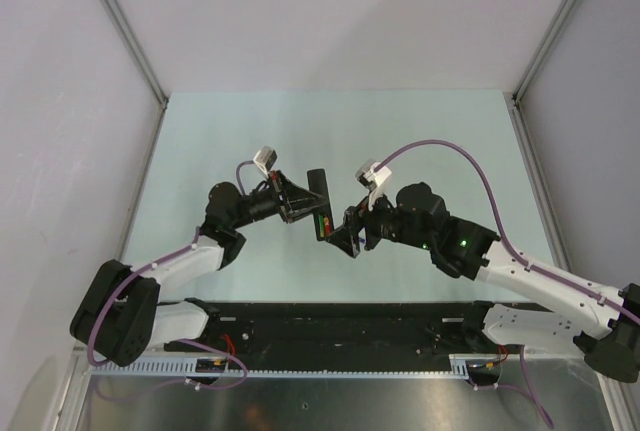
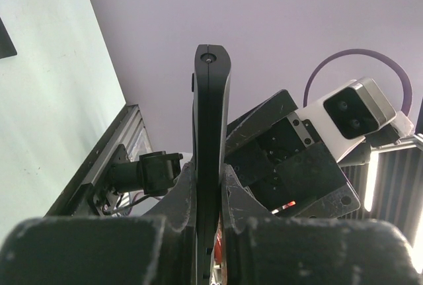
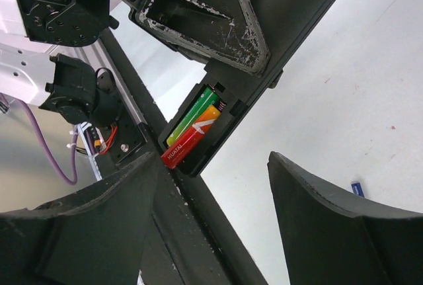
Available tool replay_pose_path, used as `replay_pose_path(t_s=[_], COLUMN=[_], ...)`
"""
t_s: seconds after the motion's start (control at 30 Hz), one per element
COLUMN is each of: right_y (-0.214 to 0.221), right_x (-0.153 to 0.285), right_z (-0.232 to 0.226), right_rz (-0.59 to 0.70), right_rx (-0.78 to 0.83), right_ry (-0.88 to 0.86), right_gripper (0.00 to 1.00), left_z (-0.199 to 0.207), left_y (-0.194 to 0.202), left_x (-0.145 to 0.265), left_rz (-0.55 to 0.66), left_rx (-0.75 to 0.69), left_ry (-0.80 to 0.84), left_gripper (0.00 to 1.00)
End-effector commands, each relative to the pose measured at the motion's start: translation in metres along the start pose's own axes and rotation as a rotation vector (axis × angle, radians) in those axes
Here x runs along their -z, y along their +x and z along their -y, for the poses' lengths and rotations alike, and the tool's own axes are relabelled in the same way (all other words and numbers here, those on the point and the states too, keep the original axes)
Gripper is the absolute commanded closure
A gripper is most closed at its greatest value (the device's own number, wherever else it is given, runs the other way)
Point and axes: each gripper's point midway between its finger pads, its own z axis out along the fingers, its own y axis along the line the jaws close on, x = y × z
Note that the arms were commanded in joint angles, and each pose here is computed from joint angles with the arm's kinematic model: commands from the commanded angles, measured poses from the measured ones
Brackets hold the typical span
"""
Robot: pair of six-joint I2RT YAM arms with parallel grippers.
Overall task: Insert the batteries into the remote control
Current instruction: Load the battery into the remote control.
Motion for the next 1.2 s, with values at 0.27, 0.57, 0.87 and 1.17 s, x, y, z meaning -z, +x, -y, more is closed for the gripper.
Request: replay_pose_path(t_s=[0.27, 0.57, 0.87, 1.17], right_y=[-0.005, -0.007, -0.009, -0.009], right_x=[-0.002, -0.004, -0.006, -0.010], right_z=[0.004, 0.013, 0.014, 0.013], right_rz=[0.010, 0.015, 0.015, -0.002], right_rx=[0.003, -0.021, -0.063, -0.112], right_ry=[0.008, 0.031, 0.005, -0.042], right_gripper=[0.28, 0.30, 0.32, 0.34], left_z=[0.022, 0.026, 0.027, 0.032], left_y=[0.001, 0.004, 0.009, 0.014], left_x=[0.002, 0.003, 0.001, 0.002], left_rz=[0.000, -0.004, -0.013, -0.022], left_rx=[-0.046, -0.054, -0.063, -0.080], left_ry=[0.058, 0.067, 0.073, 0.087], left_gripper=[1.00, 1.00, 1.00, 1.00])
